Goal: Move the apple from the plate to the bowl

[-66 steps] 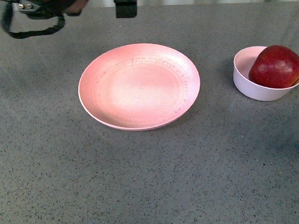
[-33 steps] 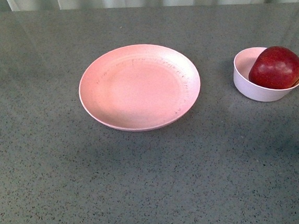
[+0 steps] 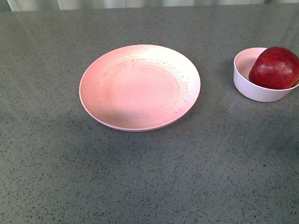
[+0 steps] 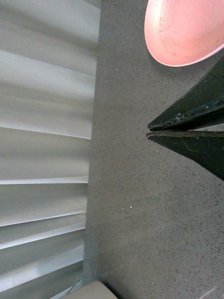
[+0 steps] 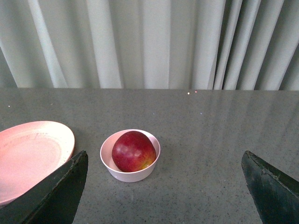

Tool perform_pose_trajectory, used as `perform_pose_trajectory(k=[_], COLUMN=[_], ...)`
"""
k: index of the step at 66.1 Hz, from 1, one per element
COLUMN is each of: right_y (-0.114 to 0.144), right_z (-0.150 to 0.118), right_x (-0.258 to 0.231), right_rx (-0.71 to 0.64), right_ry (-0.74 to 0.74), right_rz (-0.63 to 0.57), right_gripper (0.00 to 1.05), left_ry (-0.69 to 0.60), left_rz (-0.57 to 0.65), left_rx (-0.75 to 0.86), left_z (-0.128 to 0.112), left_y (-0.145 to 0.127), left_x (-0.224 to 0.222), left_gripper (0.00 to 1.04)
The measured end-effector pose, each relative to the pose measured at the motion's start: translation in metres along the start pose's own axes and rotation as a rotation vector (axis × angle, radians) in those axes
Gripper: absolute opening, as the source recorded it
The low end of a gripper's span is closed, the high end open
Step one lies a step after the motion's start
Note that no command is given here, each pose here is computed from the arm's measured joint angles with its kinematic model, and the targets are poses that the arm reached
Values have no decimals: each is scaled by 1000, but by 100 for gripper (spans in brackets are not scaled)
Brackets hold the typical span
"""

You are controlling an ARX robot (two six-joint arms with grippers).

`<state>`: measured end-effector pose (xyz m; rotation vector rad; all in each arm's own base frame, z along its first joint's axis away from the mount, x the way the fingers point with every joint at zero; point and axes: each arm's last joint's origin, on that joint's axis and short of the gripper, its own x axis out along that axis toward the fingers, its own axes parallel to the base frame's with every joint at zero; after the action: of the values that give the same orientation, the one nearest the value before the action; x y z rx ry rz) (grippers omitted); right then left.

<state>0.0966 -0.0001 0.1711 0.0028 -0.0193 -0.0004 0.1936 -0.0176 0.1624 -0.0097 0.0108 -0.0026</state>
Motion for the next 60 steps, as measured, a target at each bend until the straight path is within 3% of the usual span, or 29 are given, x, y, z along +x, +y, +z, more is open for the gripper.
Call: perform_pose_trajectory(k=[21,60], right_y=[0,0], right_z=[0,0], right_x=[0,0], right_rx=[0,0], right_ry=[0,0], right_rz=[0,0], right_gripper=[96,96], left_ry=[5,-20], left_rz=[6,-1], left_rx=[0,0], left_z=[0,7], left_y=[17,17], left_x=[-30,-65], left_gripper=[2,2])
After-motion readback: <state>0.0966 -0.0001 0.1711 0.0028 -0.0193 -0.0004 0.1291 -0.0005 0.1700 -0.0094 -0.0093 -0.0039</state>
